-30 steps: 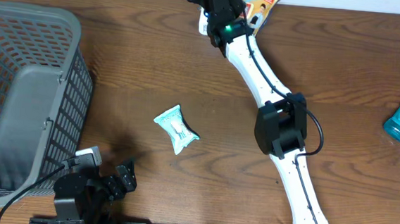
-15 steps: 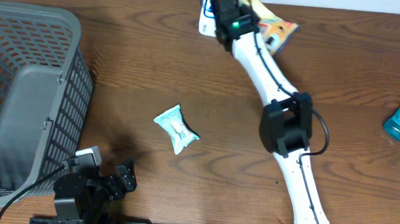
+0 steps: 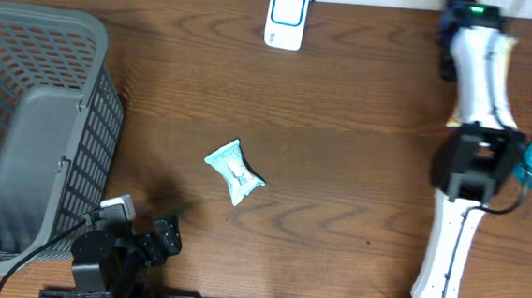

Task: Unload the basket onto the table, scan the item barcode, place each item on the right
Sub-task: 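Carry the snack bag to the right table edge and release it, then move the right gripper toward the mint-green wrapped pack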

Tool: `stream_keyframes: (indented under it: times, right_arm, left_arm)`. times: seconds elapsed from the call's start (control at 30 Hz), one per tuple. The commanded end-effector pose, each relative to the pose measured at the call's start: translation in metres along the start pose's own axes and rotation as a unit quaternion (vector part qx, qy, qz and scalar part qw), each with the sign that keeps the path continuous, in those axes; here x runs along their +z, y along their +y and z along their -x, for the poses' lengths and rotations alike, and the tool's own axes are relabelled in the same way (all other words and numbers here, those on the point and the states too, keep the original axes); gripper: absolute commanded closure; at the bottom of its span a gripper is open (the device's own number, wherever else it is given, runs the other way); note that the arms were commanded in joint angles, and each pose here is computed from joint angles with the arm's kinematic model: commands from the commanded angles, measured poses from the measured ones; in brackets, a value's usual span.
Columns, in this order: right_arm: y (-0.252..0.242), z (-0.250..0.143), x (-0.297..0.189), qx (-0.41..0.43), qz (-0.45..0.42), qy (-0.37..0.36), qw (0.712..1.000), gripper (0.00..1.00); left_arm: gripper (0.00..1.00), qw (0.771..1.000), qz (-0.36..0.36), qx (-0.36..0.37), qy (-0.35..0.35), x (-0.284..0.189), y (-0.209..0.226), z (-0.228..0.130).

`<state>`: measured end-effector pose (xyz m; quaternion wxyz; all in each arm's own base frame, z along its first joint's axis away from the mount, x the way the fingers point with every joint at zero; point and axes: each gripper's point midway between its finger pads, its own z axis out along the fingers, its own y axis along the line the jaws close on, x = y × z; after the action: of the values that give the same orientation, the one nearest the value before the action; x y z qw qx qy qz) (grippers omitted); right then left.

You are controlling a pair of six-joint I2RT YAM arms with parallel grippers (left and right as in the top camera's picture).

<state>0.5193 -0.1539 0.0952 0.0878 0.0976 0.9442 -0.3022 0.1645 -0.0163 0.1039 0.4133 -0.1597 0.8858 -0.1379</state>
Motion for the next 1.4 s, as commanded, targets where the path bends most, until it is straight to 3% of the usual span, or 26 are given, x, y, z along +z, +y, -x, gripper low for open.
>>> stream_keyframes:
  times: [0.0,0.47,0.5,0.63,0.83,1.1,1.23,1.37]
  right_arm:
    - [-0.033,-0.009,0.018,0.077,0.039,0.020,0.996,0.99]
    - [-0.153,-0.092,0.130,0.213,0.032,0.126,0.968,0.97]
    - [-0.158,-0.095,0.132,0.219,0.032,0.129,0.967,0.87]
    - [-0.163,-0.098,0.133,0.240,0.064,0.126,0.960,0.01]
    - [-0.164,-0.063,0.094,0.274,0.136,0.060,0.950,0.01]
    - [-0.142,0.004,-0.034,0.271,0.239,-0.081,0.929,0.01]
    - [-0.087,0.024,-0.115,0.210,0.328,-0.132,0.912,0.01]
    - [0.007,0.018,-0.195,0.089,0.432,-0.145,0.886,0.01]
  left_arm:
    - [0.02,1.000,-0.005,0.005,0.000,0.000,-0.002,0.000]
    - [0.02,1.000,-0.005,0.005,0.000,0.000,-0.002,0.000]
    - [0.02,1.000,-0.005,0.005,0.000,0.000,-0.002,0.000]
    - [0.02,1.000,-0.005,0.005,0.000,0.000,-0.002,0.000]
    - [0.02,1.000,-0.005,0.005,0.000,0.000,-0.002,0.000]
    - [0.02,1.000,-0.005,0.005,0.000,0.000,-0.002,0.000]
    - [0.02,1.000,-0.005,0.005,0.000,0.000,-0.002,0.000]
    - [0.02,1.000,-0.005,0.005,0.000,0.000,-0.002,0.000]
